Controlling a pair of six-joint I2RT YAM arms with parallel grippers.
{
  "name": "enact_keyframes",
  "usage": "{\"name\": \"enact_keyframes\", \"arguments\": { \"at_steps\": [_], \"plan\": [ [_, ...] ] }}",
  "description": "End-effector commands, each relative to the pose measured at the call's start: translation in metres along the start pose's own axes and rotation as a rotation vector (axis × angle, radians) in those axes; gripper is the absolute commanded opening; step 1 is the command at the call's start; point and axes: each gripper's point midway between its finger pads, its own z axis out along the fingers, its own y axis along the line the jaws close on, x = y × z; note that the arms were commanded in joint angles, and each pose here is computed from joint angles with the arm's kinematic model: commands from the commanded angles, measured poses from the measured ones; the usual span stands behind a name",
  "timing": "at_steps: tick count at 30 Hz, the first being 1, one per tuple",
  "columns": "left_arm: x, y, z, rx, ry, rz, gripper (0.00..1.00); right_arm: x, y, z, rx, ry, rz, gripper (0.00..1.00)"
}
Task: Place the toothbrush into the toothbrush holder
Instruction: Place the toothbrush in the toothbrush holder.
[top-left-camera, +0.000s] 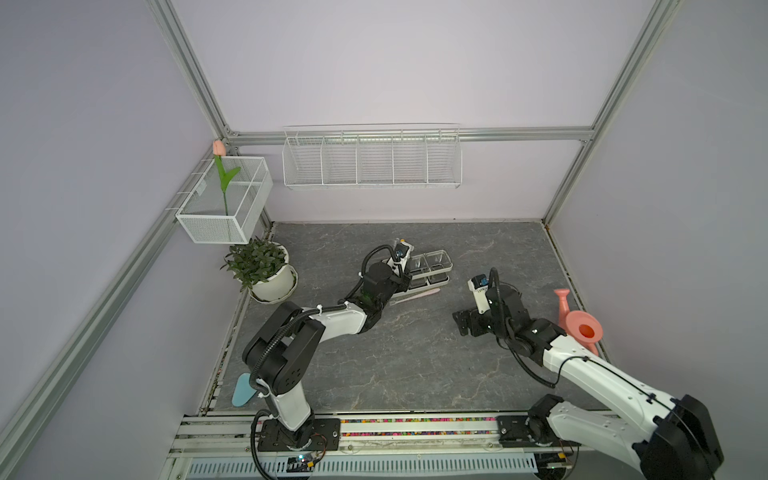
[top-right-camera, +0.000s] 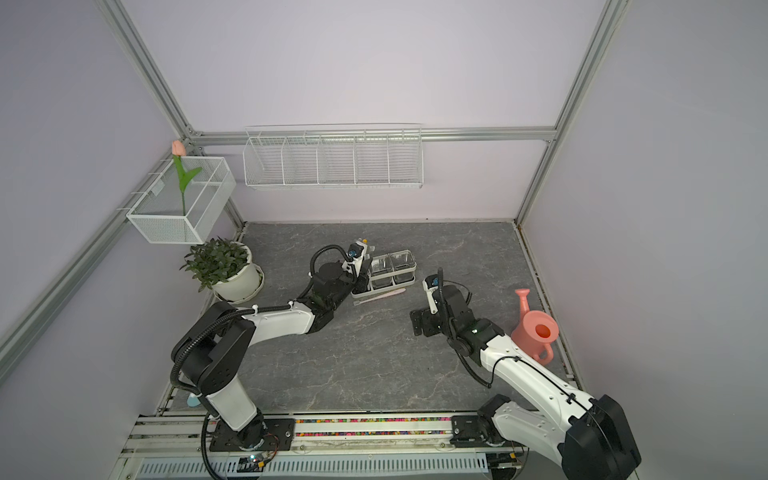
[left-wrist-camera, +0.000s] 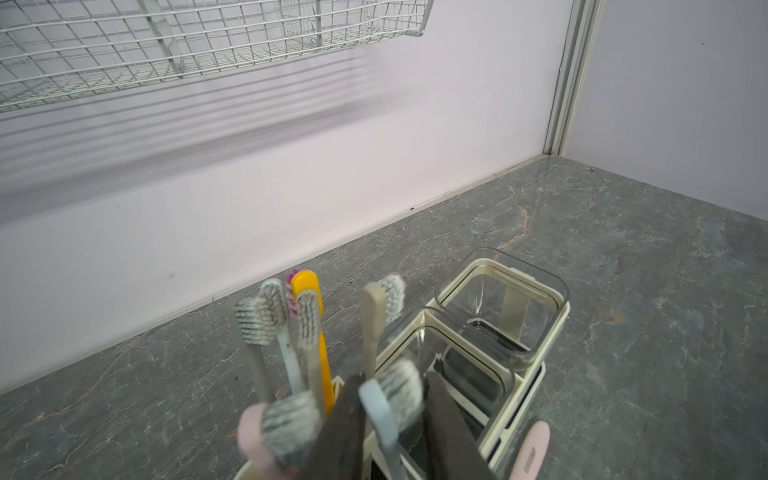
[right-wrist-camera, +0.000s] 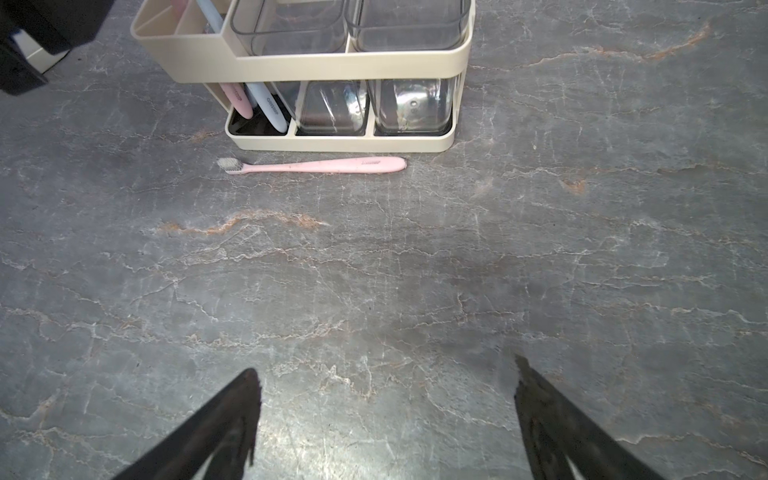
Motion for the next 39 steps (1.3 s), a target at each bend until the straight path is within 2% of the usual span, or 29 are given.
{"name": "enact_keyframes", "arguments": {
  "at_steps": [1,8,20,28,34,39],
  "plan": [
    [0.001,-0.002,0.000,0.003,-0.011,-0.010,0.28,0.009,-0.001,0.000,-0.006,0.018,-0.013,0.97],
    [-0.009,-0.006,-0.005,0.031,-0.027,-0.006,0.33,0.014,0.008,0.012,-0.061,0.054,-0.035,0.97],
    [-0.059,-0.016,-0.039,0.114,-0.091,-0.038,0.38,0.007,0.035,0.039,-0.195,0.078,-0.149,0.97],
    [-0.087,0.007,-0.096,0.047,-0.165,-0.158,0.40,-0.001,0.030,0.075,-0.158,0.092,-0.255,0.97],
    [-0.089,0.014,-0.129,0.041,-0.162,-0.191,0.43,-0.022,0.027,0.100,-0.133,0.015,-0.244,0.97],
    [-0.091,0.017,-0.143,0.034,-0.132,-0.175,0.44,-0.031,0.031,0.125,-0.213,0.000,-0.204,0.97]
  ]
}}
